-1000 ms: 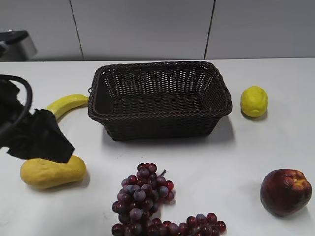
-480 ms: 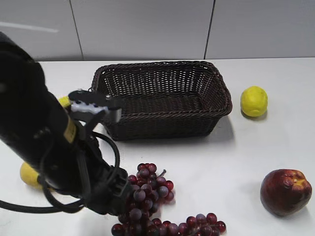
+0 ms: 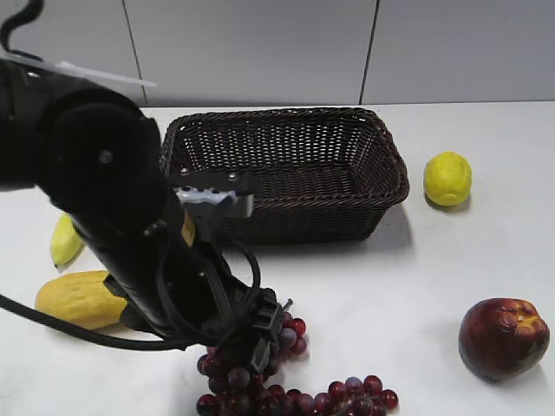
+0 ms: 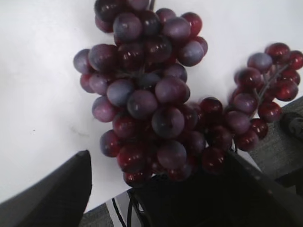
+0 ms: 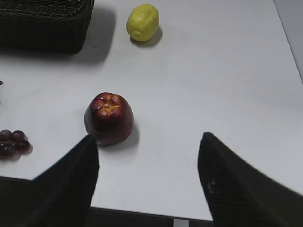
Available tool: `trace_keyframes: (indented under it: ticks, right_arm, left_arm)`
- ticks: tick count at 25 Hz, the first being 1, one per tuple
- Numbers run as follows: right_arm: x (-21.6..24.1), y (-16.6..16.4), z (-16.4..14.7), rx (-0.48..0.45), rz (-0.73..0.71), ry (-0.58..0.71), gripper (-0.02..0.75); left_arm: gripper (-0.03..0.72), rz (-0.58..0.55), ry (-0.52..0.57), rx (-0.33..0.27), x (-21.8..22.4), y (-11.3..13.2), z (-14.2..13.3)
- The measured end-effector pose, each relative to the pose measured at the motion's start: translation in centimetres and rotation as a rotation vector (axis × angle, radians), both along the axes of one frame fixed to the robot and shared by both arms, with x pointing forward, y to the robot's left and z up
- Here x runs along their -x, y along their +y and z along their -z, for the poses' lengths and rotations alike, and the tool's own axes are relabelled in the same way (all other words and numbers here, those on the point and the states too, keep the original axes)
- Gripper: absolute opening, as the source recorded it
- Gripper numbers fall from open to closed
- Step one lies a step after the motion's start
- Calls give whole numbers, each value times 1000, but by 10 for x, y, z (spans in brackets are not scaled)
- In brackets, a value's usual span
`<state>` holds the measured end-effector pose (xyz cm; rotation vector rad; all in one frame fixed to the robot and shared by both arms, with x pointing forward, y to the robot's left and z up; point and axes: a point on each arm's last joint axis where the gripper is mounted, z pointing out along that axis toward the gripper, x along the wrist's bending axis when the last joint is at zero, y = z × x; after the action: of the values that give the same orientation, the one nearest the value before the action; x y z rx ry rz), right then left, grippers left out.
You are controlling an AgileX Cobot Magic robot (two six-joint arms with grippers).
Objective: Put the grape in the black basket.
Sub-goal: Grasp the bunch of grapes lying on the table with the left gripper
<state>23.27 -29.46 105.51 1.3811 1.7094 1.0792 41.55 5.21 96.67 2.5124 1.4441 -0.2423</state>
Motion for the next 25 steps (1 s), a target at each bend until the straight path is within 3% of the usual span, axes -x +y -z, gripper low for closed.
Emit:
trace_keyframes:
  ticks: [6,16,19,23,25]
  right_arm:
    - [0,0,0,0,0,0,499]
    - [0,0,0,0,0,0,499]
    - [0,0,0,0,0,0,499]
    - [0,0,0,0,0,0,499]
    - [0,0,0,0,0,0,499]
  left_arm:
    - [653,-6,66,-71,-4,-5,32]
    - [633,-58,112,-49,-7,-16,53]
    - [545,-65,109,-44,-8,-17,55]
    - [328,-68,104,-37,-9,-18,54]
    - [280,-68,102,-34,-9,-18,54]
